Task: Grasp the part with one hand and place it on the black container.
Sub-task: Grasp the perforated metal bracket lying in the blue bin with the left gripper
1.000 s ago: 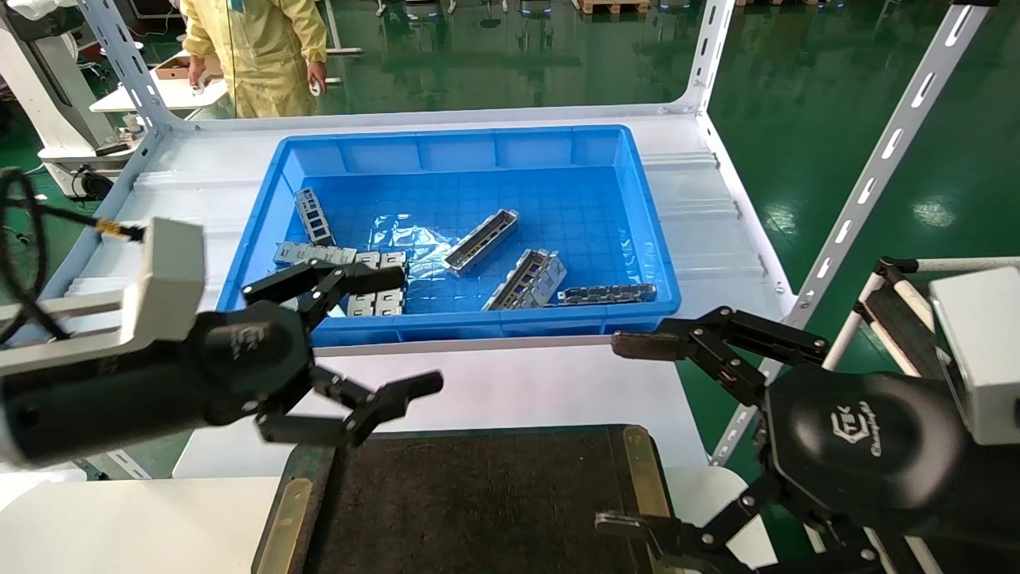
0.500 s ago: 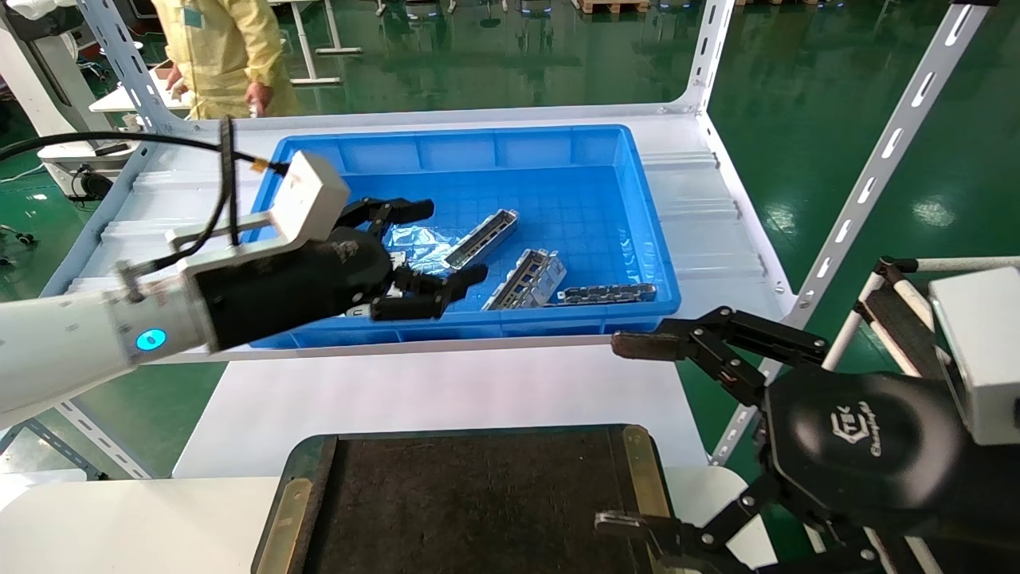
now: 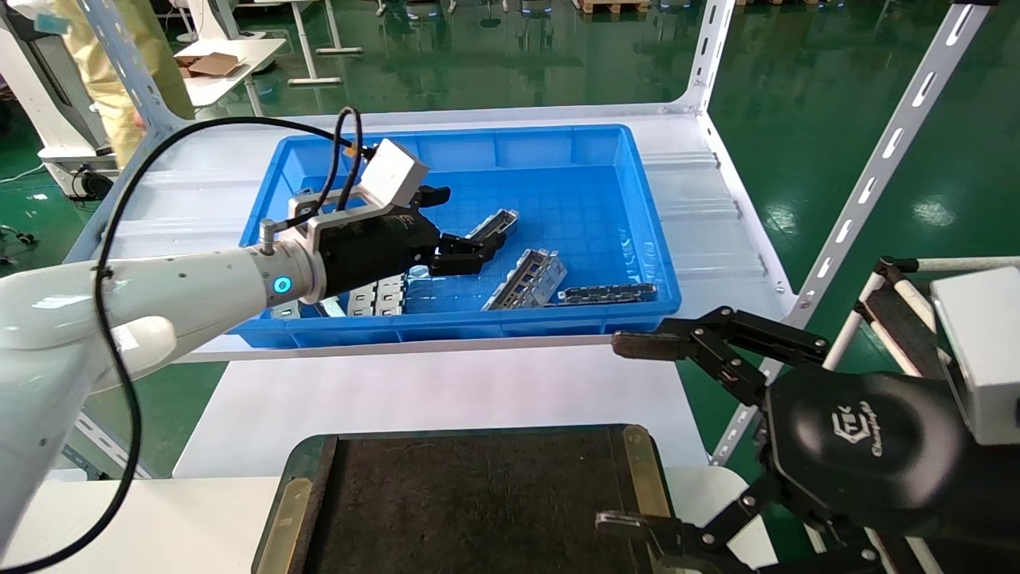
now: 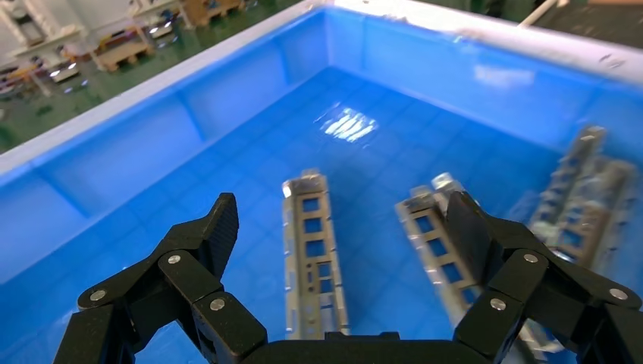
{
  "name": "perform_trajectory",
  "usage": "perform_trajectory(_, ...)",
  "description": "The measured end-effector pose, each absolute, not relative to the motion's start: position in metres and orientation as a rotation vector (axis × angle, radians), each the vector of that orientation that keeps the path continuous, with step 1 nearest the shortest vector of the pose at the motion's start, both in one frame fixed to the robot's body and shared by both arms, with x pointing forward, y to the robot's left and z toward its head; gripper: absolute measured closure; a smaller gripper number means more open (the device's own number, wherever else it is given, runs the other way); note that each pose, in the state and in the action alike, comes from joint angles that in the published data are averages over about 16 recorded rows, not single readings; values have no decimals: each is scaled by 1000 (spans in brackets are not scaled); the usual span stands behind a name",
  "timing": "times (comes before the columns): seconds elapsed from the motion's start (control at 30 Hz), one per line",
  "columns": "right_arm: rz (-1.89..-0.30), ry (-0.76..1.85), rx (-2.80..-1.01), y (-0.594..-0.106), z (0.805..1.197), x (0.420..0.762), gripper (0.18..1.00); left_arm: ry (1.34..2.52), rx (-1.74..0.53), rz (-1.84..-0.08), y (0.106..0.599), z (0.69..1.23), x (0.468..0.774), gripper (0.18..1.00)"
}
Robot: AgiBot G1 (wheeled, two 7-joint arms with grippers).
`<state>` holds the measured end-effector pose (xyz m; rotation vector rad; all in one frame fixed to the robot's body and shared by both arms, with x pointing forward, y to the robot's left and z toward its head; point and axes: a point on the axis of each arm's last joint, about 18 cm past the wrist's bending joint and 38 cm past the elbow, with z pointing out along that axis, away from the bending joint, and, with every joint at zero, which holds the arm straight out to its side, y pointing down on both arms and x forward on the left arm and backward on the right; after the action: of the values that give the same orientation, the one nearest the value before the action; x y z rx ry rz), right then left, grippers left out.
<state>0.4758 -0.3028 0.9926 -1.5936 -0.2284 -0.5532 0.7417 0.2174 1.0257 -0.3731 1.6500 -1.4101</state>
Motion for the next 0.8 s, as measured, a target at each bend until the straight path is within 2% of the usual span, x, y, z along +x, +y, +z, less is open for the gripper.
perform_trajectory(0.33,-553,-228,-1594,-303,993,476,178,1644,-458,-1350,206,1021,766,184)
perform_trajectory(0.8,-553,-228,-1594,-303,993,476,181,1656,-521,-1322,203,1008,775,184)
